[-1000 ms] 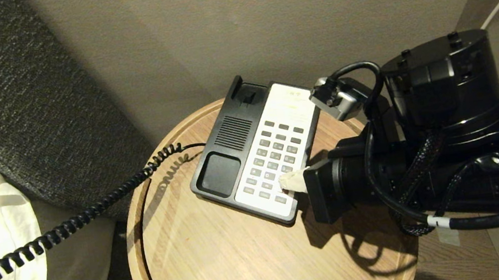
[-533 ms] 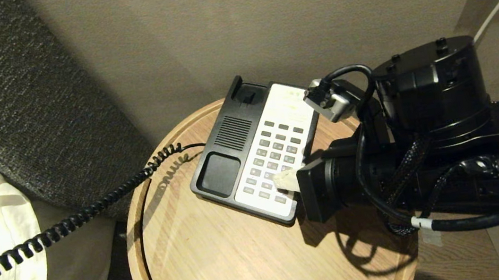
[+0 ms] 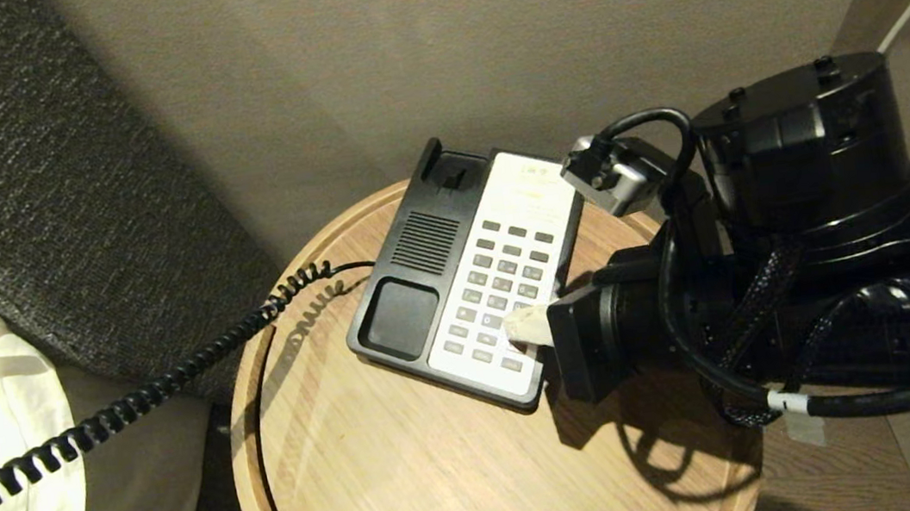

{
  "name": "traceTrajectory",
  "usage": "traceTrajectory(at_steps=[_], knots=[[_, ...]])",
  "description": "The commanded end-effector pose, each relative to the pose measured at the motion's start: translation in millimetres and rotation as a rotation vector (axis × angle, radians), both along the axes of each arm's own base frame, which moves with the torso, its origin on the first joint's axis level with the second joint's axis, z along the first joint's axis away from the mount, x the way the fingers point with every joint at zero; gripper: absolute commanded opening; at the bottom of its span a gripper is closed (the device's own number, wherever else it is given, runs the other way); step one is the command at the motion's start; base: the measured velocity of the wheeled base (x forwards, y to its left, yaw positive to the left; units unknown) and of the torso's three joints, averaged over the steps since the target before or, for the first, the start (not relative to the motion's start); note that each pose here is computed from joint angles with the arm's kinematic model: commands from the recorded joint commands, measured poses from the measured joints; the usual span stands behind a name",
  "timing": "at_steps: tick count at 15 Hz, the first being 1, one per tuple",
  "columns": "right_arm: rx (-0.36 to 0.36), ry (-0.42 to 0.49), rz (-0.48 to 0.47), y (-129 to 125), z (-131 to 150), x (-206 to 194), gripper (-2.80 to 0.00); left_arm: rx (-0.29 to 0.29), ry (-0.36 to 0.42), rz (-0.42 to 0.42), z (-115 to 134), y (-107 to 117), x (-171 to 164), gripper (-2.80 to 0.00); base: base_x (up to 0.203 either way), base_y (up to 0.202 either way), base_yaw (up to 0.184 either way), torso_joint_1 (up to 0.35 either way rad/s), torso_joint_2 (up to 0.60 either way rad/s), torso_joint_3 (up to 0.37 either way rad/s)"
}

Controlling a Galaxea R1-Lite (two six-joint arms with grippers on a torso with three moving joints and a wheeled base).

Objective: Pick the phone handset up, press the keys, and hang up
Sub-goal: Dial the number

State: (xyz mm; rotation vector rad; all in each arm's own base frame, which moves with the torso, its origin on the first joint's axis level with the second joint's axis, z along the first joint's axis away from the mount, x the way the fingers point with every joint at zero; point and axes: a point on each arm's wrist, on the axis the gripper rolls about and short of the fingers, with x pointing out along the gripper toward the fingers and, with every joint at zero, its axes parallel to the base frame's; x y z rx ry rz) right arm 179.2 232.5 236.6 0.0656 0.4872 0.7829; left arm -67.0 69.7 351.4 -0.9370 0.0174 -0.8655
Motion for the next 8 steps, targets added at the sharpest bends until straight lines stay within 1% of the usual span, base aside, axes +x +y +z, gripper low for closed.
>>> traceTrajectory(at_steps=[1,6,8], knots=[[0.016,-0.005,0.008,-2.3,4.8,-4.4,-2.80,-0.004,0.005,-0.001,-0.9,0.6,-0.5,-2.80,0.000,0.000,0.000,0.000,0.00,0.000],[0.003,0.014,0.035,0.8,0.4,-8.2,-2.80,-0.005,0.002,-0.004,-0.8,1.2,-1.0,-2.80,0.000,0.000,0.000,0.000,0.00,0.000],[-0.005,0.017,0.033,2.2,-2.1,-7.2,-2.80,-0.006,0.003,-0.009,-0.8,1.5,-0.7,-2.80,0.000,0.000,0.000,0.000,0.00,0.000]])
